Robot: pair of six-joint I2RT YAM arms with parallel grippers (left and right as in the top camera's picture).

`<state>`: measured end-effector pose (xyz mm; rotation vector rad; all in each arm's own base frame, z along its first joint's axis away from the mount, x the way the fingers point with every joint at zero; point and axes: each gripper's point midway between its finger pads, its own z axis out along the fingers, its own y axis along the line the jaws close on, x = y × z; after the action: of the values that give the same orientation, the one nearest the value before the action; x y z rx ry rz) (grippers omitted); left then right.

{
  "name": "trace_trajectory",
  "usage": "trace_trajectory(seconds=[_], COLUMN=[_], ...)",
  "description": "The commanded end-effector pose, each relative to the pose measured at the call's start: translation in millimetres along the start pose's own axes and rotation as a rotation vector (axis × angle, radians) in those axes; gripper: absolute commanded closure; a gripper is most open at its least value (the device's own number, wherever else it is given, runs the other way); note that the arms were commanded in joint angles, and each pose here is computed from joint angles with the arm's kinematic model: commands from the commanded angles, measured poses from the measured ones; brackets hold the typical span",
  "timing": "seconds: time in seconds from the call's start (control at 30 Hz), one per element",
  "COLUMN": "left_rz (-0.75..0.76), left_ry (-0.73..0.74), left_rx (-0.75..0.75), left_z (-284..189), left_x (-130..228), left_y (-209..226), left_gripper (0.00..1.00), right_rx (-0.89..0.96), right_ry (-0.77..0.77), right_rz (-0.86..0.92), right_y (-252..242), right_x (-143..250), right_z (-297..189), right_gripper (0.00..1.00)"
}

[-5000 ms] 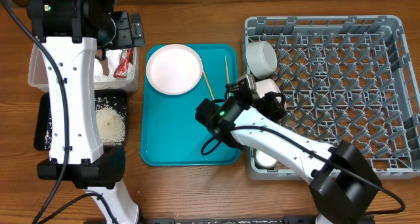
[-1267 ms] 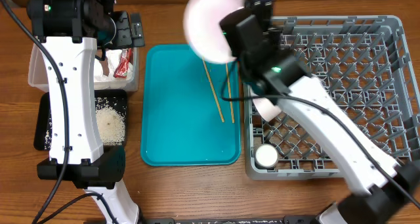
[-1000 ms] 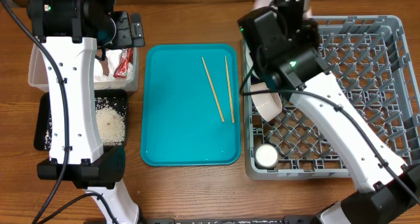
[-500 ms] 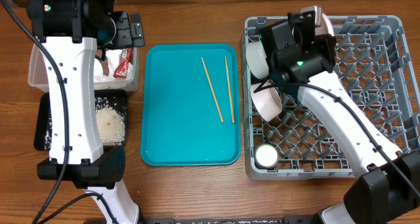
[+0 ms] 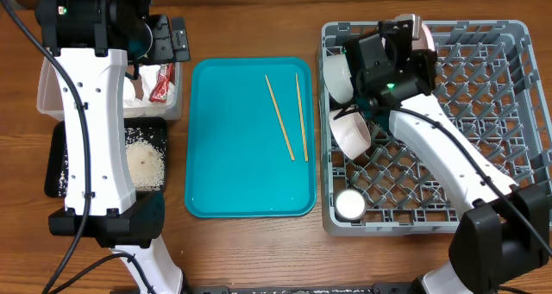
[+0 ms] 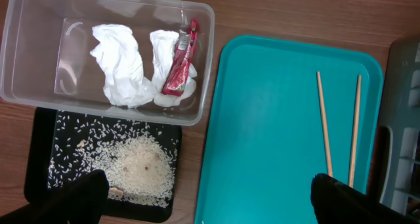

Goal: Sort waste into correct bins and load items into the dishwasher
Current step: 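Carry the white plate into the rack and stand it upright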

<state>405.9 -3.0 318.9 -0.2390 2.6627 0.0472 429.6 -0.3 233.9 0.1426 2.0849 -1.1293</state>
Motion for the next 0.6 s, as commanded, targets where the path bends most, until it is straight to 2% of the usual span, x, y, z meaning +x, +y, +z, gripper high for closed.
trace_trajectory(seconds=[0.0, 0.07, 0.17, 0.23, 0.37, 0.57], left_rz=[-0.016, -0.016, -0.016, -0.016, -0.016, -0.016], left_ry=[-0.046, -0.046, -0.046, -0.046, -0.046, -0.045], left_rx=[-0.001, -0.001, -0.001, -0.001, -0.001, -0.001], left_z=[-14, -14, -14, -14, -14, -14], left_x=[-4, -4, -4, -4, -4, -4], left_y=[3, 3, 3, 3, 3, 3], left_gripper=[0.00, 0.00, 0.00, 0.00, 0.00, 0.00], right_rx=[-0.040, -0.094, -0.152, -0.159, -0.161, -0.279], right_ry=[0.002, 0.008, 0.021, 0.030, 0.020, -0.035], right_rz=[0.027, 0.024, 0.009, 0.045, 0.154, 0.263], right_y=[6, 18, 33, 37, 32, 11], right_x=[-1, 0, 4, 6, -1, -33], right_z=[3, 3, 4, 5, 3, -22], right_gripper=[0.95, 0.85, 0.44, 0.25, 0.10, 0.00])
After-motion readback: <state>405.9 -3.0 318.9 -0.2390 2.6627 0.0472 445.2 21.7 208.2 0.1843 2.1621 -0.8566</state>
